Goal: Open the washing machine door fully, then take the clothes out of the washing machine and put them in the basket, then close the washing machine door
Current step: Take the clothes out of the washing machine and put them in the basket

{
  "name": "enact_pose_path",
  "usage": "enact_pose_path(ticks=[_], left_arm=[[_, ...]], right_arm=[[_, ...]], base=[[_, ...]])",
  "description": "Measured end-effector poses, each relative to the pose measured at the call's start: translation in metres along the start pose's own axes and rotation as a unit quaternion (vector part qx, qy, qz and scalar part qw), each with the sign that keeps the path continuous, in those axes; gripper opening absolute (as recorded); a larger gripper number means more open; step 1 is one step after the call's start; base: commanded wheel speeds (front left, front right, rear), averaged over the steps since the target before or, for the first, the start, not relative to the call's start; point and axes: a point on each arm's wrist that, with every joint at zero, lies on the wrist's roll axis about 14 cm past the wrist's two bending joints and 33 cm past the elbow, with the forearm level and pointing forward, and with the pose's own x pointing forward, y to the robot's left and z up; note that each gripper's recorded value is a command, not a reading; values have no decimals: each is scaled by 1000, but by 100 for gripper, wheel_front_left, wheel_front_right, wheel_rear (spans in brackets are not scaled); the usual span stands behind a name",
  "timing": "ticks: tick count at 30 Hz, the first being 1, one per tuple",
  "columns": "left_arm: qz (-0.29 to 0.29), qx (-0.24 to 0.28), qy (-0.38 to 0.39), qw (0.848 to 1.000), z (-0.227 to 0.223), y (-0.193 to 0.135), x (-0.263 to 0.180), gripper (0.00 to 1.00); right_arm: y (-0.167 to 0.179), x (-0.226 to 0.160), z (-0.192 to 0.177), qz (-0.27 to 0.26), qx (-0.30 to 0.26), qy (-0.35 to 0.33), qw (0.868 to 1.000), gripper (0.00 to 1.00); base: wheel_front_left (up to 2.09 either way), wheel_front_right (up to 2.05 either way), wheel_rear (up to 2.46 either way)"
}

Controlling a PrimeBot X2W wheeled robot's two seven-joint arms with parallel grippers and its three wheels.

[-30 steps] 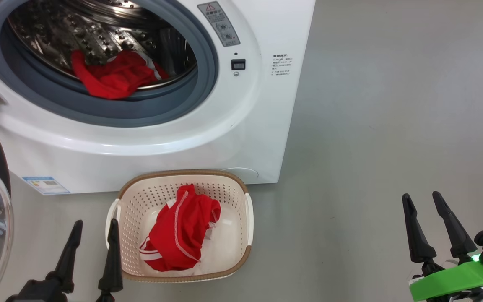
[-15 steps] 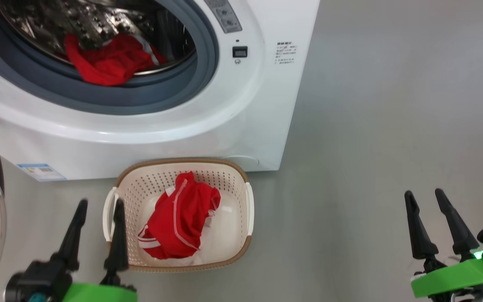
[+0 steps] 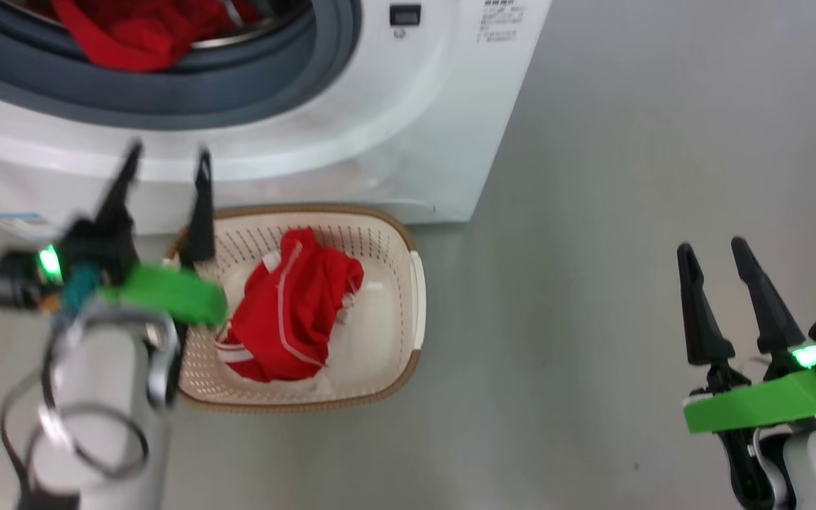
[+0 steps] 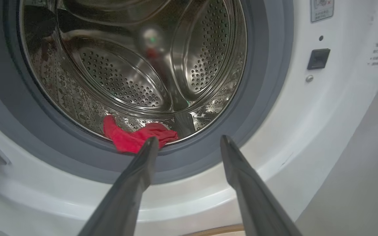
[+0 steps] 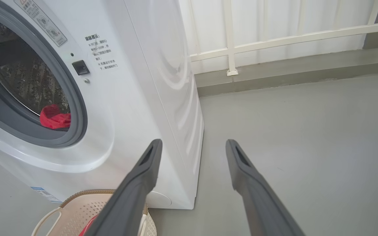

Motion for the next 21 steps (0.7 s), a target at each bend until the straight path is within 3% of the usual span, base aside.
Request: enact_pose_path(ticks=[9,21], left_arm=[[16,39,53,998,-9,11,89,100],[13,105,158,982,-56,9,142,100]], right_arm=[[-9,26,-22,-12,4,17,1000,100],[-23,37,-40,-31,0,33,999,100]], base=[[0,0,0],[0,0,0]])
